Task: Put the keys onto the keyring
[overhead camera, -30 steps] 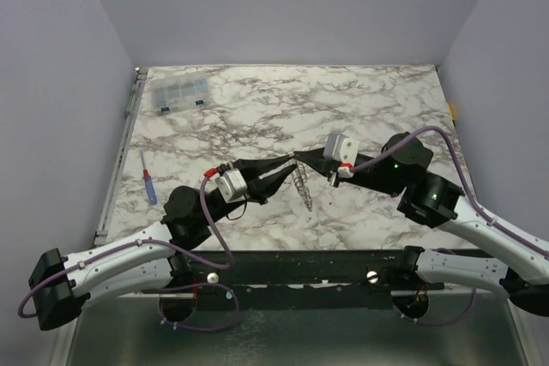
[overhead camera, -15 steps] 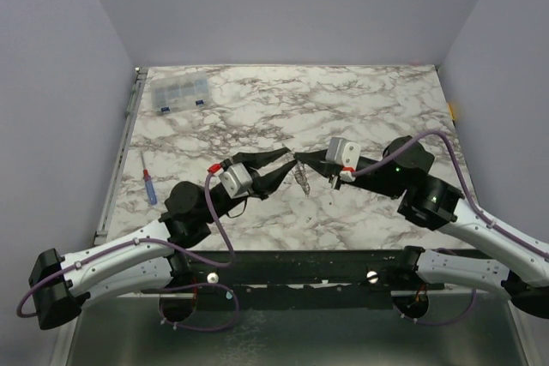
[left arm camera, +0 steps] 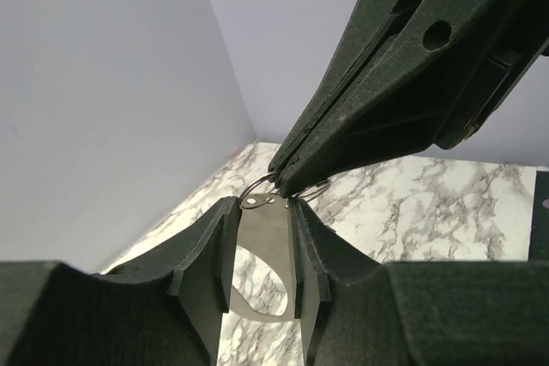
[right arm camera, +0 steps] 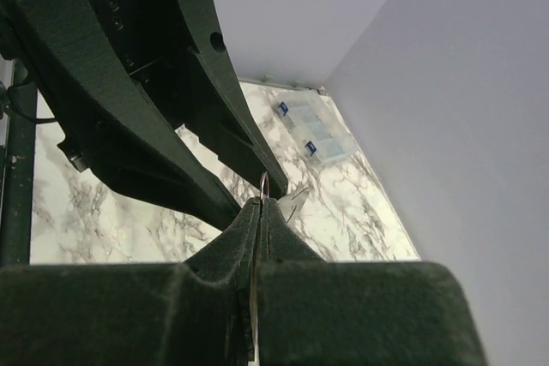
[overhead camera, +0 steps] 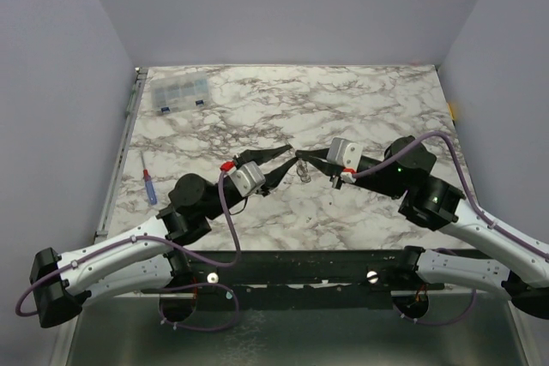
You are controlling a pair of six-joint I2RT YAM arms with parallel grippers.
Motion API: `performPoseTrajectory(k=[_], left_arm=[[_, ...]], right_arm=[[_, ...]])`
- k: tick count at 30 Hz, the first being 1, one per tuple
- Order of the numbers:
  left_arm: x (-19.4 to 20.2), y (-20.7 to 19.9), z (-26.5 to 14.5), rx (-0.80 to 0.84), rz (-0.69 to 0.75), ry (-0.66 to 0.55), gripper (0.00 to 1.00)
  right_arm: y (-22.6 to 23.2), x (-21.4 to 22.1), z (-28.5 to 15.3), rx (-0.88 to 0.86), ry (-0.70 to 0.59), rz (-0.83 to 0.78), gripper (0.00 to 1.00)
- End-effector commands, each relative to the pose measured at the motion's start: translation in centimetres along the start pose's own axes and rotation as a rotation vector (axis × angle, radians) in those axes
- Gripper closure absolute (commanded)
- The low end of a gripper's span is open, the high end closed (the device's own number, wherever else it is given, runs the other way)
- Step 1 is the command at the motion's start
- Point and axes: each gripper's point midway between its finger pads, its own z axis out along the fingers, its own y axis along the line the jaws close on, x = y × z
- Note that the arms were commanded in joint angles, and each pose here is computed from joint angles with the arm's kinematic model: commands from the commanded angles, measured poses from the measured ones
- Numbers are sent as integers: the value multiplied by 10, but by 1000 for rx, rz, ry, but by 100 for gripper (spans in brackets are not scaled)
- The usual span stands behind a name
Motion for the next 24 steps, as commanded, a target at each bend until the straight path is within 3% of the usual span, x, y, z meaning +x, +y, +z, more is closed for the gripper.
performPoseTrajectory(k=[1,7,20,24], left_arm=[[2,10,1,-22,65,51,62],[7,11,-5,-4,116,116,52],[6,11,-12,43,166,206,52],[10,7,-14,79,172,246,39]], right_arm=[[12,-5,0,-59,-21,-8,99],[11,-3,1,-61,-9,-18,99],[12,2,3,-67,12,-22,99],[11,1,3,-64,12,-25,99]])
